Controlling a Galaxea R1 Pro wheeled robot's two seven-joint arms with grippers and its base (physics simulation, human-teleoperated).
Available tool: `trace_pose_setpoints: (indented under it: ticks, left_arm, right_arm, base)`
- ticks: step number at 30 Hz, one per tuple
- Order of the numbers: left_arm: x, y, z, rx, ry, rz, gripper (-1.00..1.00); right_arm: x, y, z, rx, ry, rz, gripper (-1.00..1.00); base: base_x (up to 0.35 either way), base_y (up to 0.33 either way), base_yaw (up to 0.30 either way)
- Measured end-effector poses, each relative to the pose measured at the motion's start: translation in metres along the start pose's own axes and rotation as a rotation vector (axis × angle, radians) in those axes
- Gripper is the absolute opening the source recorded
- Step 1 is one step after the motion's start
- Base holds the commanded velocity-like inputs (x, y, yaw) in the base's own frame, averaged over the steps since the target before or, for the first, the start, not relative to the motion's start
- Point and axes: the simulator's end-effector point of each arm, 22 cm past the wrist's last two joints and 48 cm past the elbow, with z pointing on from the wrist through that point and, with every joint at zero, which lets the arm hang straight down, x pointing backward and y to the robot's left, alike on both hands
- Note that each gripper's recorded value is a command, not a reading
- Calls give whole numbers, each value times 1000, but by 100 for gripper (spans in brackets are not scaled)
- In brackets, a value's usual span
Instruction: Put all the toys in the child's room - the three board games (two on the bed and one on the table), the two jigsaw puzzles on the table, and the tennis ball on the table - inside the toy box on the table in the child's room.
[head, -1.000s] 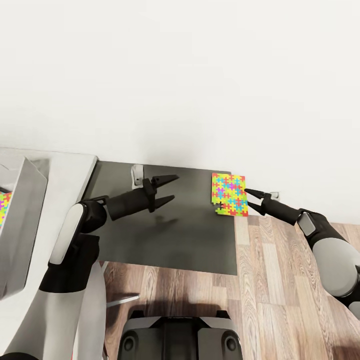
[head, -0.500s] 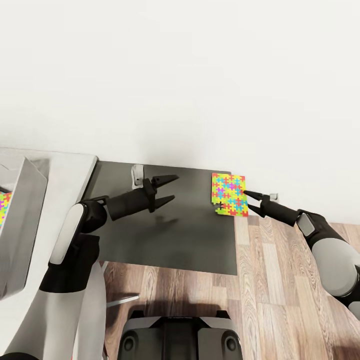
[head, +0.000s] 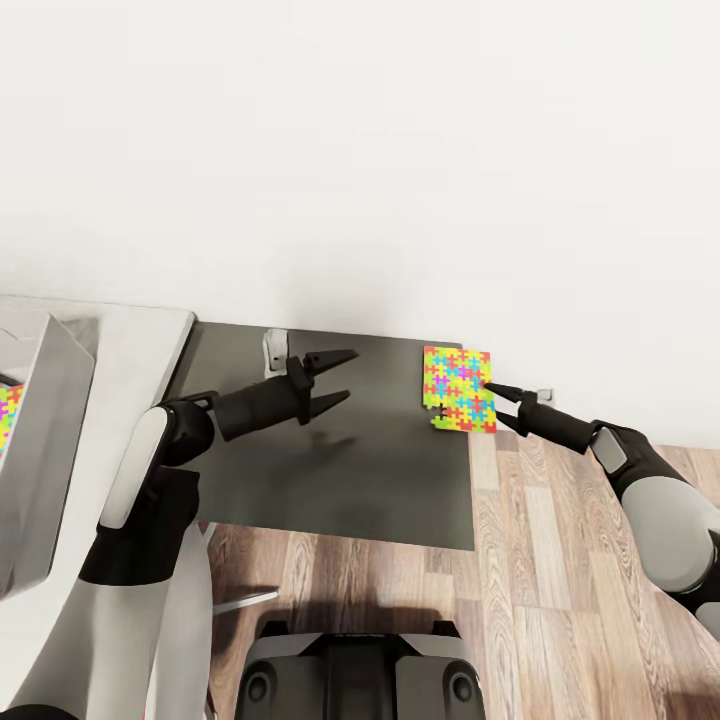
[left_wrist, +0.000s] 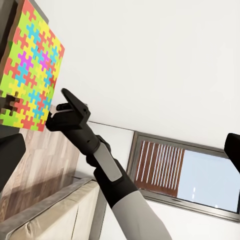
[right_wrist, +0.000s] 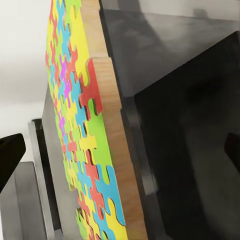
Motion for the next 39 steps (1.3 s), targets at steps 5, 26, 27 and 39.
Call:
trace_pose_setpoints:
  ticks: [5, 26, 27, 39]
  left_arm:
    - [0, 0, 0, 0, 0, 0, 100]
    - [0, 0, 0, 0, -1, 0, 100]
    - [0, 0, 0, 0, -1, 0, 100]
    - [0, 0, 0, 0, -1, -1, 100]
  right_arm:
    - [2, -1, 2, 4, 3, 1, 100]
    - [21, -5, 24, 37, 32, 12, -100]
    - [22, -4, 25, 34, 32, 15, -100]
    - [25, 0, 30, 21, 30, 25, -100]
  base:
    - [0, 0, 0]
    - [0, 0, 0]
    - [0, 0, 0]
    - [0, 0, 0]
